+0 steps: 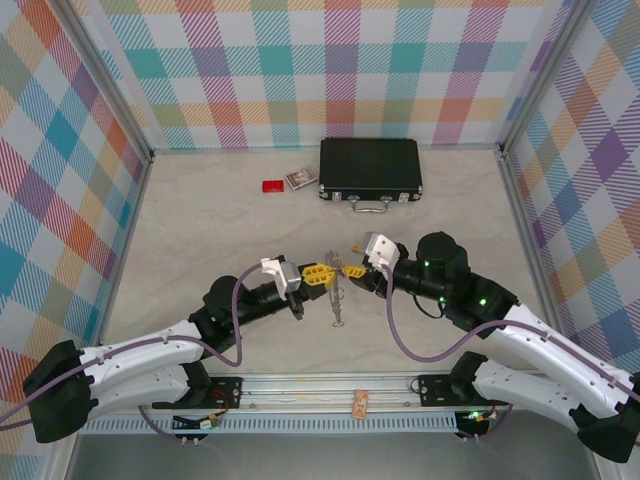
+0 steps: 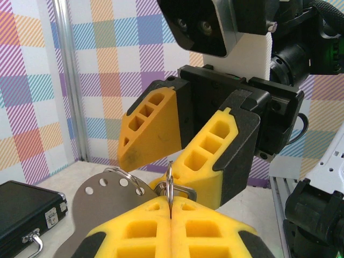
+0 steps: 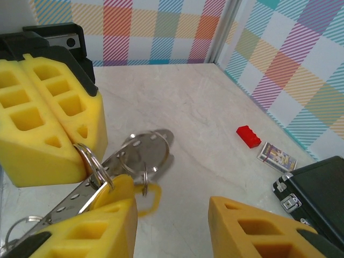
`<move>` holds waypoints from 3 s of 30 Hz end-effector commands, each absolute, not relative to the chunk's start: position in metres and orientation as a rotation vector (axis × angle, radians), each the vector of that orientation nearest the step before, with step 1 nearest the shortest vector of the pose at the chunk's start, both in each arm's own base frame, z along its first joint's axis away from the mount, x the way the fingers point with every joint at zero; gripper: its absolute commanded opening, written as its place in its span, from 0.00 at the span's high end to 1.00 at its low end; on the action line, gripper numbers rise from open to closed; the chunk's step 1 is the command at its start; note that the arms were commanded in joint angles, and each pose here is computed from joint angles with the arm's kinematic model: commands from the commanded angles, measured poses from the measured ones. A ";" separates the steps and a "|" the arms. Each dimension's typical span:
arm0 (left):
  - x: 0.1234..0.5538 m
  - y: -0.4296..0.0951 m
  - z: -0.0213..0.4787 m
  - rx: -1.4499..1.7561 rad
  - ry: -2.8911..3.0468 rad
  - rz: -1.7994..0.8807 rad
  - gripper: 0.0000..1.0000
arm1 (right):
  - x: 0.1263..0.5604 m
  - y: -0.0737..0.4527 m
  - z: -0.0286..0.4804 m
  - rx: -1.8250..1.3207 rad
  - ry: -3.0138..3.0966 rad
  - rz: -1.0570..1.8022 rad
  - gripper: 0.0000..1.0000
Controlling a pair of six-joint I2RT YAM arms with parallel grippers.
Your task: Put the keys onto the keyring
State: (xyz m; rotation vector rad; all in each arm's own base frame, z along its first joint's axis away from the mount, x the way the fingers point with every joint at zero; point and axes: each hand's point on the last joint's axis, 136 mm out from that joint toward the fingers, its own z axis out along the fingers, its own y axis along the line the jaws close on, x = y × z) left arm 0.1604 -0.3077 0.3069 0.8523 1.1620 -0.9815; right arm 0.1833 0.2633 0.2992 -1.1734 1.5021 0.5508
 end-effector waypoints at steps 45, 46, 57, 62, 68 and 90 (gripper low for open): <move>0.150 -0.315 0.316 0.886 1.135 -1.052 1.00 | 0.163 0.276 0.325 -1.252 1.360 0.650 0.87; 0.150 -0.316 0.314 0.892 1.141 -1.053 1.00 | 0.164 0.276 0.325 -1.254 1.363 0.650 0.87; 0.148 -0.321 0.309 0.931 1.151 -1.058 1.00 | 0.162 0.280 0.324 -1.299 1.350 0.650 0.86; 0.150 -0.322 0.310 0.927 1.140 -1.059 1.00 | 0.157 0.284 0.323 -1.351 1.359 0.679 0.86; 0.152 -0.322 0.315 0.895 1.116 -1.060 1.00 | 0.161 0.282 0.325 -1.327 1.386 0.659 0.84; 0.168 -0.314 0.325 0.769 1.087 -1.092 1.00 | 0.147 0.253 0.338 -1.009 1.565 0.898 0.81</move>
